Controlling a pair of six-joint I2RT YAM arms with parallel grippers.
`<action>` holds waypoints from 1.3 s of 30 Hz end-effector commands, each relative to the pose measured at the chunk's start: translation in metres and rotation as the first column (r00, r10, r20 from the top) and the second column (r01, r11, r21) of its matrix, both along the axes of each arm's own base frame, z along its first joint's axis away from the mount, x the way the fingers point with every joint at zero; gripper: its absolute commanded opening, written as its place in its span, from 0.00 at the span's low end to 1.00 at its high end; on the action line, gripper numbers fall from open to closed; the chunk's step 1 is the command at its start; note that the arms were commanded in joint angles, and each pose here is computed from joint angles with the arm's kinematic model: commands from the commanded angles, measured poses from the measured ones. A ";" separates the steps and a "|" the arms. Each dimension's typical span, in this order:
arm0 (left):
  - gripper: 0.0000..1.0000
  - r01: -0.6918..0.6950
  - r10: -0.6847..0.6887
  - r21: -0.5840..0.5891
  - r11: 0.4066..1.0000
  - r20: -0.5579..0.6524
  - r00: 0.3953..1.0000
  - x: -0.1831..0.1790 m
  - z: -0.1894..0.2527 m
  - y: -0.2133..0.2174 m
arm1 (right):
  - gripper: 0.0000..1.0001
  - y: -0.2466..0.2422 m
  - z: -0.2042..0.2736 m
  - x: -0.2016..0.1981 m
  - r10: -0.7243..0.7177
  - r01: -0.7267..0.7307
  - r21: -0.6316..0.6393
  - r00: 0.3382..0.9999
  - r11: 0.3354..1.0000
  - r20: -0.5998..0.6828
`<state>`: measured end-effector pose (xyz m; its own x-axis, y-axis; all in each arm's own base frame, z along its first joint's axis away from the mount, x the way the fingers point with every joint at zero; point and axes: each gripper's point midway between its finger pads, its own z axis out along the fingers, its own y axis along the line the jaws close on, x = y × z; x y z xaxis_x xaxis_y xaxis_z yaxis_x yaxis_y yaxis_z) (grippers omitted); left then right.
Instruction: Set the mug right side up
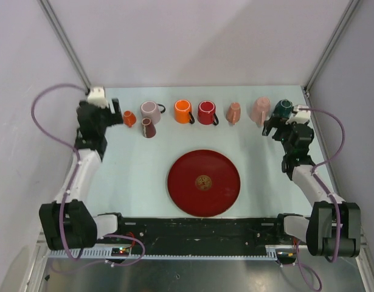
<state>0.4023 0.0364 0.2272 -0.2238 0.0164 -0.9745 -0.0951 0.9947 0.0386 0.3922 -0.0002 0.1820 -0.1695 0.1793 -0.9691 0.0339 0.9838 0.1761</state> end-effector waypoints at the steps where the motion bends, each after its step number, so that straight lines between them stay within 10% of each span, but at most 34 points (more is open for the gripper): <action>1: 0.81 0.041 -0.069 -0.070 0.997 -0.465 0.883 -0.026 -0.044 -0.004 | 0.99 0.022 0.016 -0.004 0.065 -0.059 0.096 0.996 0.994 -0.056; 18: 0.63 0.001 0.021 0.030 1.000 -0.705 0.709 0.106 -0.127 -0.005 | 1.00 0.078 0.049 -0.021 0.141 -0.141 0.092 0.990 0.986 0.009; 31: 0.45 -0.007 0.065 0.077 0.997 -0.793 0.606 0.121 -0.174 0.000 | 0.99 0.050 0.088 -0.036 0.036 -0.035 -0.004 0.993 0.999 0.115; 39: 0.05 -0.008 0.073 0.086 0.996 -0.786 0.614 0.133 -0.176 0.006 | 0.99 0.045 0.104 -0.035 0.028 -0.024 -0.031 0.990 0.999 0.142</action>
